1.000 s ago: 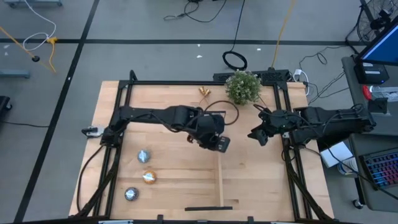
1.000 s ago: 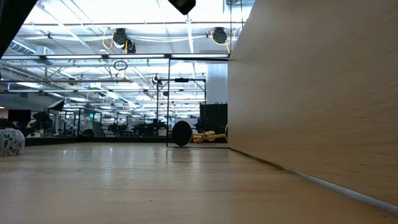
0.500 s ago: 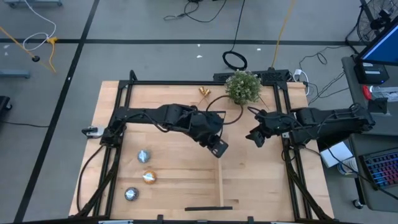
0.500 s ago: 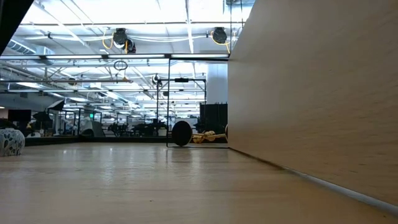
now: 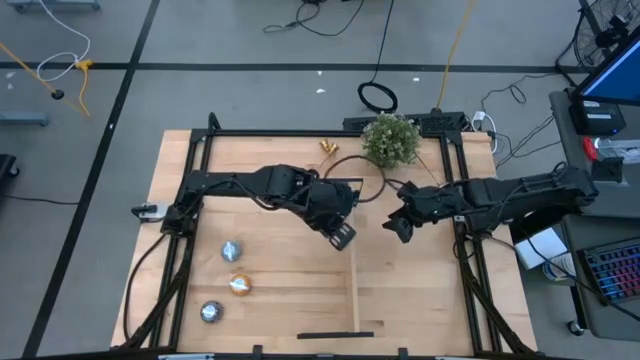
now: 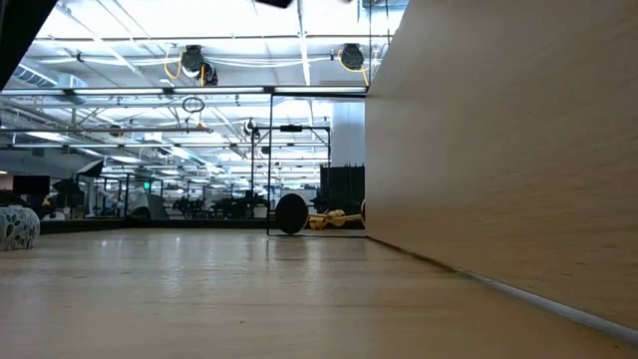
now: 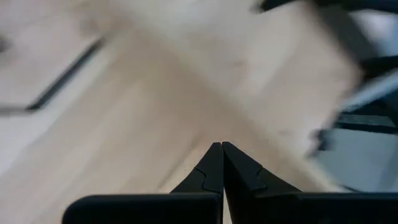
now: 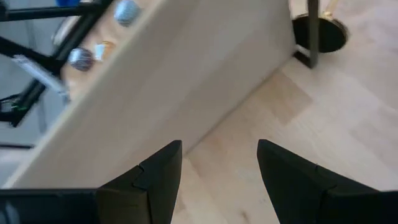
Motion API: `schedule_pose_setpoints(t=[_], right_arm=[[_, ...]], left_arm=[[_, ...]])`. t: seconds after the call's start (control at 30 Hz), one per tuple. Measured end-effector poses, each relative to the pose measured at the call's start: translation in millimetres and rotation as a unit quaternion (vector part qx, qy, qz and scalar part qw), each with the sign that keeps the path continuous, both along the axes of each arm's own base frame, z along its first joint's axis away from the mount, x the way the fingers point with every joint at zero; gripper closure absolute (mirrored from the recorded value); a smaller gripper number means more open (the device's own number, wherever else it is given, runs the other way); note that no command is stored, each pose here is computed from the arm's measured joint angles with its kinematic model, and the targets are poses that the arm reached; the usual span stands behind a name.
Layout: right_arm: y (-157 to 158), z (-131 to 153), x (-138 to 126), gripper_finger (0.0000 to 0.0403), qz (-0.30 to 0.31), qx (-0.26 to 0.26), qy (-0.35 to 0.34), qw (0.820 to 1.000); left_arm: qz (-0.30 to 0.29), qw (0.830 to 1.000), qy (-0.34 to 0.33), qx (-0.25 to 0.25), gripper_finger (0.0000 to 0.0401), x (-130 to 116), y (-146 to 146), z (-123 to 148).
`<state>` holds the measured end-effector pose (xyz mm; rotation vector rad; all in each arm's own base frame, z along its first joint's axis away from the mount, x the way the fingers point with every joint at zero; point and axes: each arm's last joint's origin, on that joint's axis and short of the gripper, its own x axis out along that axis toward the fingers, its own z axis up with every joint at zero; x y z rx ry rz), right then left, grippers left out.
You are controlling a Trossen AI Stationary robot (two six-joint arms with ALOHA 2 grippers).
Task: Pick & Place candle stick holders
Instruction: Prepare the shelf
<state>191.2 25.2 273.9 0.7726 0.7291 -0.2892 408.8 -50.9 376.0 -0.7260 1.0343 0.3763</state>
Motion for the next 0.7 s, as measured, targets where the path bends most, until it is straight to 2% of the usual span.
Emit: schedule_pose_setpoints(t=[0.17,0.33,0.47,0.6,0.7], right_arm=[[14,-15,25,0.0213,0.02,0.006,0.005,1.0],[30,-30,44,0.0269,0.036,0.016,0.01,0.999],[37,-36,46,0.0329,0.048,0.014,0.024,0.998],[40,-32,42,0.0388,0.057,0.012,0.018,0.998],[41,-28,38,0.0396,0.054,0.006,0.011,0.998]], left_arm=[[0.027,0.998,0.047,0.018,0.04,-2,2,-10],[0.036,0.996,0.076,0.016,0.04,7,1,-28],[0.042,0.994,0.098,-0.004,0.04,15,-4,-46],[0.048,0.995,0.088,0.011,0.0401,18,-13,-49],[0.06,0.995,0.076,0.016,0.0401,19,-17,-48]])
